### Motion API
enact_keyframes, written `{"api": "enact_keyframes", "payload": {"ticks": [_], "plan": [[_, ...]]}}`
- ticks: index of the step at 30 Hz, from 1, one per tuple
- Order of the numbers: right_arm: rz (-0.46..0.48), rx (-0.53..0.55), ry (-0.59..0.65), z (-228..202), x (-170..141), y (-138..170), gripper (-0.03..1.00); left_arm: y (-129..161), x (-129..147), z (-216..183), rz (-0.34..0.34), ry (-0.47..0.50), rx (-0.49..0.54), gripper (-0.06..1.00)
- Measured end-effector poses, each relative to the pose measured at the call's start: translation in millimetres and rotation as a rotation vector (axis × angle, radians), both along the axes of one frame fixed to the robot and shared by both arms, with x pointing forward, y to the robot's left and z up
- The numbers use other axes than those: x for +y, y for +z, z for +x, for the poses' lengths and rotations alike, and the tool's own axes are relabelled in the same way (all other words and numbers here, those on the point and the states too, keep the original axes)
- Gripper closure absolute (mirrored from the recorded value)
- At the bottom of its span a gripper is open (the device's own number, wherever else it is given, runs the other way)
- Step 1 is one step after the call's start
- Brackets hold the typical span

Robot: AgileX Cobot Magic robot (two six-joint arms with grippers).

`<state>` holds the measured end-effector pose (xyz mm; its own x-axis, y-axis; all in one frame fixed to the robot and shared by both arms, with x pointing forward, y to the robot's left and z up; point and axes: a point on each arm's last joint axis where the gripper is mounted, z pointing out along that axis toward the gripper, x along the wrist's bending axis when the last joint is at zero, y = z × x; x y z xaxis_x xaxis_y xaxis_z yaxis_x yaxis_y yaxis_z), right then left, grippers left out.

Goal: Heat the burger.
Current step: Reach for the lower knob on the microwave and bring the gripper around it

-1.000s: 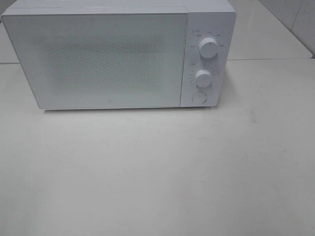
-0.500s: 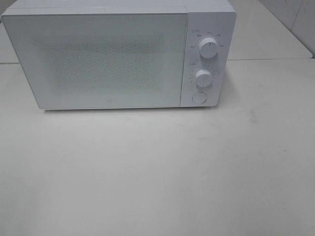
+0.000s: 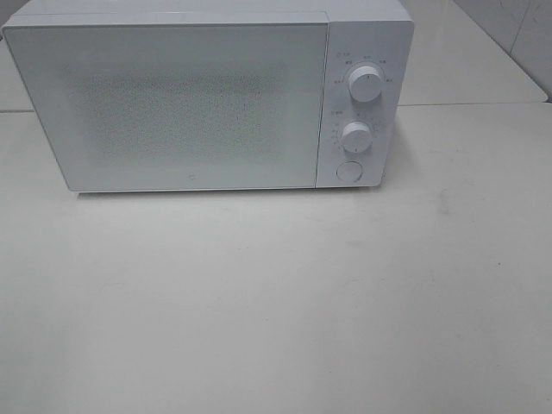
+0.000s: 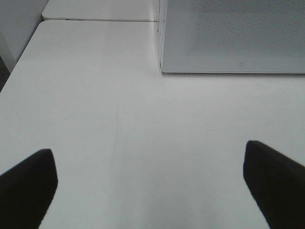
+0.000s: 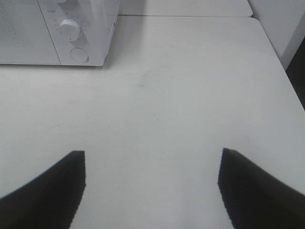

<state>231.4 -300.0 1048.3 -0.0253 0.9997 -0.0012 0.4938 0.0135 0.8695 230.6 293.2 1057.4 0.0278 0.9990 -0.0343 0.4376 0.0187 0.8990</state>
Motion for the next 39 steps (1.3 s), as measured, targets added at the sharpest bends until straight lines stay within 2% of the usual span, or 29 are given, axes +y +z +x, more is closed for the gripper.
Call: {"api": "enact_keyframes", "payload": {"ticks": [14,23,28,39], "plan": [[0.014,0.004,-0.008,3,0,3,0.22,0,0,0,0.000,0.000,0.000,-0.05],[0.022,-0.017,-0.010,34,2,18,0.22,0,0,0,0.000,0.000,0.000,-0.05],[0.025,-0.084,-0.007,55,2,26,0.22,0,0,0,0.000,0.000,0.000,-0.05],[0.026,-0.104,-0.004,101,4,20,0.22,0,0,0,0.000,0.000,0.000,-0.05]]}}
